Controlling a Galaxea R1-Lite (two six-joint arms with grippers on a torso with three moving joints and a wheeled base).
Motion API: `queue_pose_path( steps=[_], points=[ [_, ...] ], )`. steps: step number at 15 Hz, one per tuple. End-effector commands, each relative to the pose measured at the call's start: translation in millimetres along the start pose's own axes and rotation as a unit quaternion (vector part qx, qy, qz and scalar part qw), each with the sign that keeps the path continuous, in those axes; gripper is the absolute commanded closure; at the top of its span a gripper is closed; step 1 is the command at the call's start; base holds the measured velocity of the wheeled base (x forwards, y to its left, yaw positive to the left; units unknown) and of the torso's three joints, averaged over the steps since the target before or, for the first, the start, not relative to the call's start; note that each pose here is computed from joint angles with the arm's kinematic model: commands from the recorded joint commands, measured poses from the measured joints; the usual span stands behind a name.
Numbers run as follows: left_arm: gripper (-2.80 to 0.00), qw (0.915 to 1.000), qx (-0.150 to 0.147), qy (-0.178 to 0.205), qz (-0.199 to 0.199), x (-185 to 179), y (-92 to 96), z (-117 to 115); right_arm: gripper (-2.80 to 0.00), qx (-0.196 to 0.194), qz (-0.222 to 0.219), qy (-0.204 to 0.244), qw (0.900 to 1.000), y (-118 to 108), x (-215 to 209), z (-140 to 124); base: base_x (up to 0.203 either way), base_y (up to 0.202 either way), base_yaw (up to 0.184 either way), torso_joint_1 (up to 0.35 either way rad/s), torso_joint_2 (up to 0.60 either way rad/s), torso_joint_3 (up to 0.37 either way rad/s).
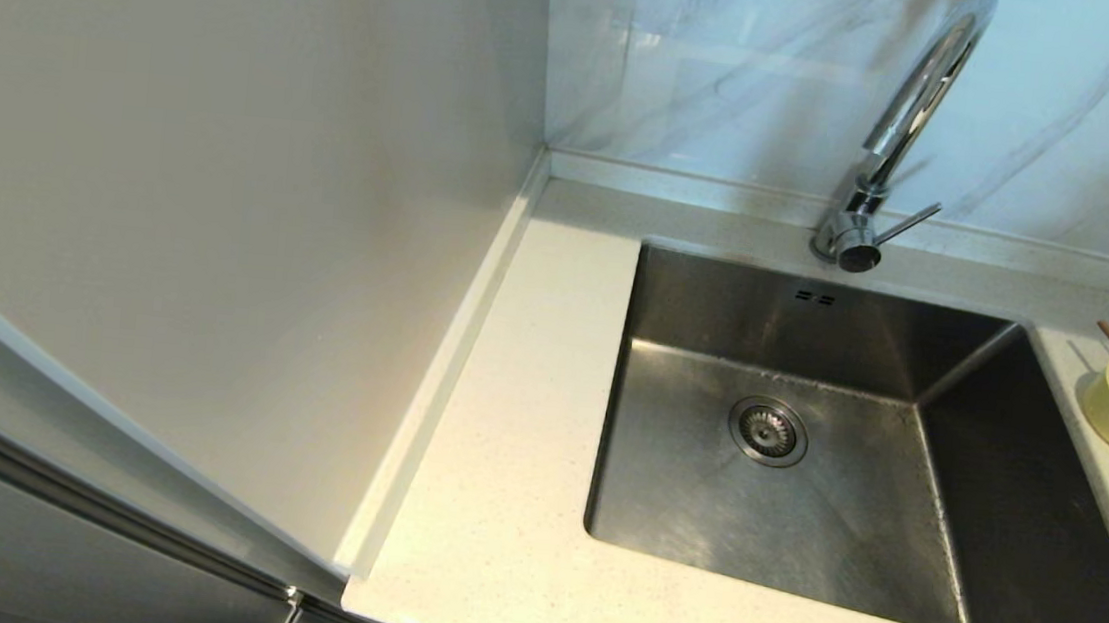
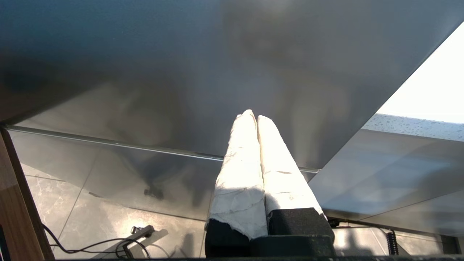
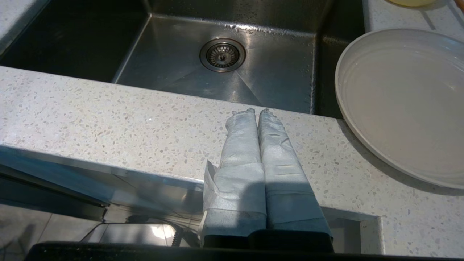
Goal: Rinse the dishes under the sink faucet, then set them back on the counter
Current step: Turn on the faucet
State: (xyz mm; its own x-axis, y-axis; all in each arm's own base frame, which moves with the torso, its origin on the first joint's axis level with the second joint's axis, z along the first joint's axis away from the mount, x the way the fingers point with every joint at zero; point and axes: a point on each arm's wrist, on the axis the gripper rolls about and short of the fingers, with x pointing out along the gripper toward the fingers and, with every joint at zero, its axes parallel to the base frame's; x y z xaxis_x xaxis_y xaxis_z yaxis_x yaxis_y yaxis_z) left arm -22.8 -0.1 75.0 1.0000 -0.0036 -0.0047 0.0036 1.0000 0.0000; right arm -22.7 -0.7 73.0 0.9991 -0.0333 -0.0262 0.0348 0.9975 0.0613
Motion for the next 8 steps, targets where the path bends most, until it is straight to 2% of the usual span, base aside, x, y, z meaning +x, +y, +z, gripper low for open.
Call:
queue_pose_path(
  steps=[1, 8],
  points=[
    [0.00, 1.0000, 0.000, 0.000, 0.000, 0.0, 0.0, 0.0, 0.00, 0.000, -0.001, 0.005, 1.000, -0.1, 0.8, -2.5, 0.000, 0.000, 0.000, 0.000, 0.00, 0.000],
    [0.00, 1.0000, 0.000, 0.000, 0.000, 0.0, 0.0, 0.0, 0.00, 0.000, -0.001, 0.005, 1.000, -0.1, 0.7, -2.1, 0.000, 0.000, 0.000, 0.000, 0.00, 0.000]
  ],
)
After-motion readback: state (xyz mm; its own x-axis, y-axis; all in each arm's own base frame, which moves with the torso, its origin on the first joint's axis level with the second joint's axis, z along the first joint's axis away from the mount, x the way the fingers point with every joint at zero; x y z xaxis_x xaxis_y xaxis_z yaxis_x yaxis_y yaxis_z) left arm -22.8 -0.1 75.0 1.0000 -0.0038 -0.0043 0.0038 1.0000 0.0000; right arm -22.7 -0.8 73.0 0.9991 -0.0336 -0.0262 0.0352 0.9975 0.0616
